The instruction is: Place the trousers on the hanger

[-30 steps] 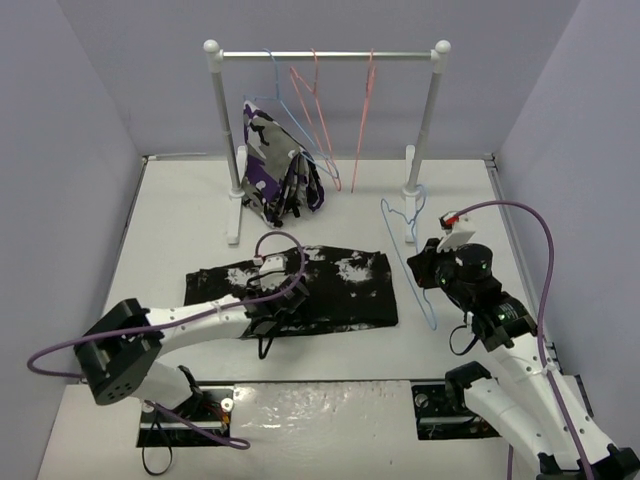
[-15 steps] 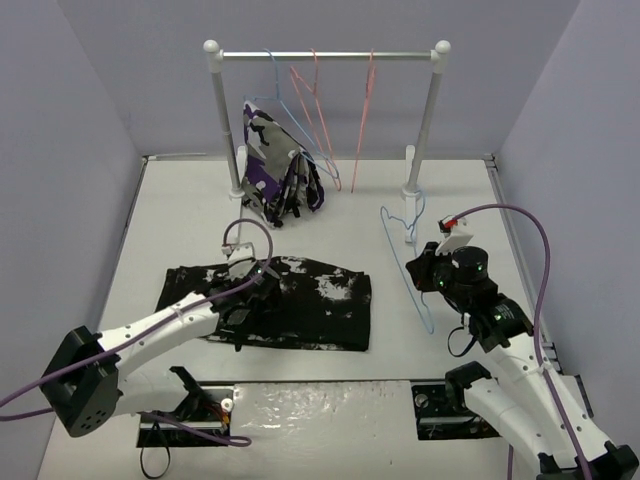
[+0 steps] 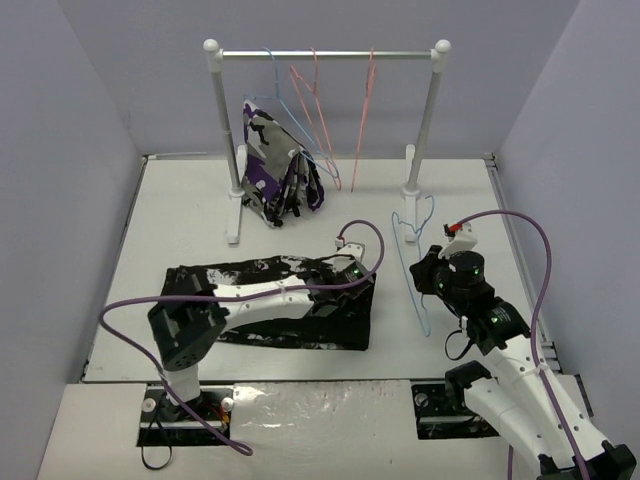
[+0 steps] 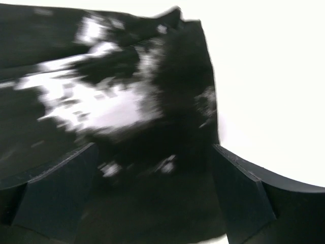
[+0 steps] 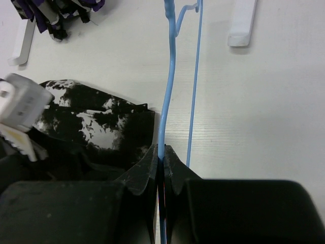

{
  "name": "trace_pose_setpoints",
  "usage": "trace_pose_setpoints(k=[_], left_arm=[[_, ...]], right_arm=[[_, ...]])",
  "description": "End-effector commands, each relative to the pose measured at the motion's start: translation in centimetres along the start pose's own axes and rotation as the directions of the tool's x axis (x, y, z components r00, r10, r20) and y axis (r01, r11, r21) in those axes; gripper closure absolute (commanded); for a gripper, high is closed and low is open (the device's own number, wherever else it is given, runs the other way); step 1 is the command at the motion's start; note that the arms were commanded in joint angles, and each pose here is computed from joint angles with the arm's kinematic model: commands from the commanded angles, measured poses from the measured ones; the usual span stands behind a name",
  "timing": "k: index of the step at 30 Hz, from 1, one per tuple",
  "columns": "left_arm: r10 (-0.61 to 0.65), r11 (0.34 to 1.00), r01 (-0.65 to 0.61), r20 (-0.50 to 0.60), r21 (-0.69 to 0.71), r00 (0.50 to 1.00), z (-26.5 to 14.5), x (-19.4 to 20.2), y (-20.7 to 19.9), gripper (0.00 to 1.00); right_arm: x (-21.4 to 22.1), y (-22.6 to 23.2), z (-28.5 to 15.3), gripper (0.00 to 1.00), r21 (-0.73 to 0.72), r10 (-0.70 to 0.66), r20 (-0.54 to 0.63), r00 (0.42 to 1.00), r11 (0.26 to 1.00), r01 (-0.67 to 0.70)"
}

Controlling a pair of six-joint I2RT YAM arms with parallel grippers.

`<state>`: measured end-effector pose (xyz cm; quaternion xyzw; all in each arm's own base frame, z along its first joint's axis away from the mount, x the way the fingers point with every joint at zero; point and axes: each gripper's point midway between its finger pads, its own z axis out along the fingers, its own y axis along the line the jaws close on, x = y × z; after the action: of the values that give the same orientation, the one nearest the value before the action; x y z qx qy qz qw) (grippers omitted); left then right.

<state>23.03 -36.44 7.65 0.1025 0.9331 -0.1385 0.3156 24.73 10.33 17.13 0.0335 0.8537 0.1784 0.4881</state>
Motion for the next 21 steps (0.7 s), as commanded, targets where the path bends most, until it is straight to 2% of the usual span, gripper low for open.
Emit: trace_pose_setpoints(k=[1,9,21], left_arm=[[-0.001,0.996,-0.002,0.040,0.090,0.999,0.8,-1.7,-3.5,0.12],[0.063,0.993,-0.064,0.014,0.099,0.998,1.8,-0.3,-6.2,0.12],[0.036,0.999,-0.036,-0.042,0.008,0.998,2.6,2.0,-5.1,0.14]], right_arm=[[-1.7,-0.3,0.1,1.00,0.023,0.035,0.098,0.995,0.999,-0.038],[-1.4,-0.4,0.0,1.00,0.024,0.040,0.099,0.994,0.999,-0.043],[-1.1,-0.4,0.1,1.00,0.021,0.039,0.090,0.995,0.999,-0.041]])
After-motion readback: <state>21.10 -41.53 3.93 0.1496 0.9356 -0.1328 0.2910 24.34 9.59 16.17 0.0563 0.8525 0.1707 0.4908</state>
